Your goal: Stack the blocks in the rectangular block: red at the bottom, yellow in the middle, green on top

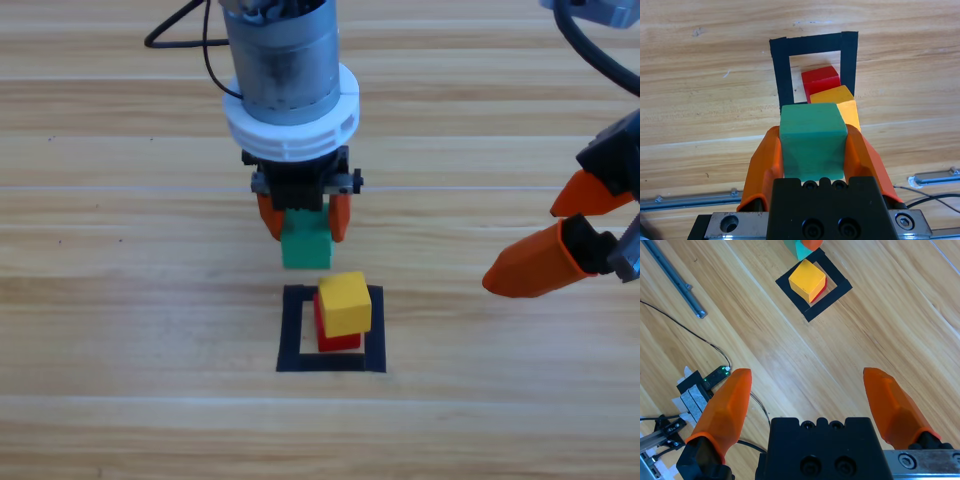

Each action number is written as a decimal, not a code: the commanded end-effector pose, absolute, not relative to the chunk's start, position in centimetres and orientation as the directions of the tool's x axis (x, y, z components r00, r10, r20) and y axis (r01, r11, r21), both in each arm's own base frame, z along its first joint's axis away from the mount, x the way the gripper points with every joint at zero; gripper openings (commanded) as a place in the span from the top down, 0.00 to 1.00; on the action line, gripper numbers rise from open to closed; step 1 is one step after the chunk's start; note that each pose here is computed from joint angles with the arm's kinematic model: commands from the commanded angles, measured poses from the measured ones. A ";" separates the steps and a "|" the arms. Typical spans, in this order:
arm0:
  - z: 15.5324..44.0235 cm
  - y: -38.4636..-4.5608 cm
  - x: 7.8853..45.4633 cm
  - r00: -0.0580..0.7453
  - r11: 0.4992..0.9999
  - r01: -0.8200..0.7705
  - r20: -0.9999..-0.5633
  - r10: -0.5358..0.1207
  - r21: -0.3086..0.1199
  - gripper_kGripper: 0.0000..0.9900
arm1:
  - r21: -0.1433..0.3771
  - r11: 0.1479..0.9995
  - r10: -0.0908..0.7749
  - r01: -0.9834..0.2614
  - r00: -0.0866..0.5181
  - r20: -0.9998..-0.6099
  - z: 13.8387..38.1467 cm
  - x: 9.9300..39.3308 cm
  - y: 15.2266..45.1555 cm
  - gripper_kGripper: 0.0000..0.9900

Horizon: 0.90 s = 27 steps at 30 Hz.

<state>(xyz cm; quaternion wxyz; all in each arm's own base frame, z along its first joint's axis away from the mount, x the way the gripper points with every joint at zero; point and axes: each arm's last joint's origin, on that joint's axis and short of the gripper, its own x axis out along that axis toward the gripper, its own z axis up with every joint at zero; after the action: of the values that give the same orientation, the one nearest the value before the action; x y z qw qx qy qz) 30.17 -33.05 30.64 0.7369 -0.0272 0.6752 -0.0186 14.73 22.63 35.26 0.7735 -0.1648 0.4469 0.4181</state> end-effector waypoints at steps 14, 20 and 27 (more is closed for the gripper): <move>28.4 -35.3 30.2 0.078 0.999 0.020 -0.996 -0.032 -0.031 1.00 | 0.121 0.625 0.462 -0.771 0.240 -0.854 33.8 15.6 22.5 0.01; 28.1 -35.7 30.1 0.075 0.999 0.027 -0.997 -0.029 -0.027 1.00 | 0.120 0.626 0.461 -0.771 0.241 -0.854 33.8 15.6 22.5 0.01; 27.7 -36.5 29.6 0.074 0.999 0.042 -0.997 -0.025 -0.022 1.00 | 0.119 0.627 0.459 -0.770 0.242 -0.855 33.7 15.6 22.6 0.01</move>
<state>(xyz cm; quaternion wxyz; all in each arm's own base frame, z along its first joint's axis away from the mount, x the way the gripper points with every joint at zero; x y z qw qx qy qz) 30.41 -34.58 30.14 0.7418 -0.0255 0.6696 -0.0288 14.73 22.63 35.26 0.7735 -0.1648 0.4469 0.4181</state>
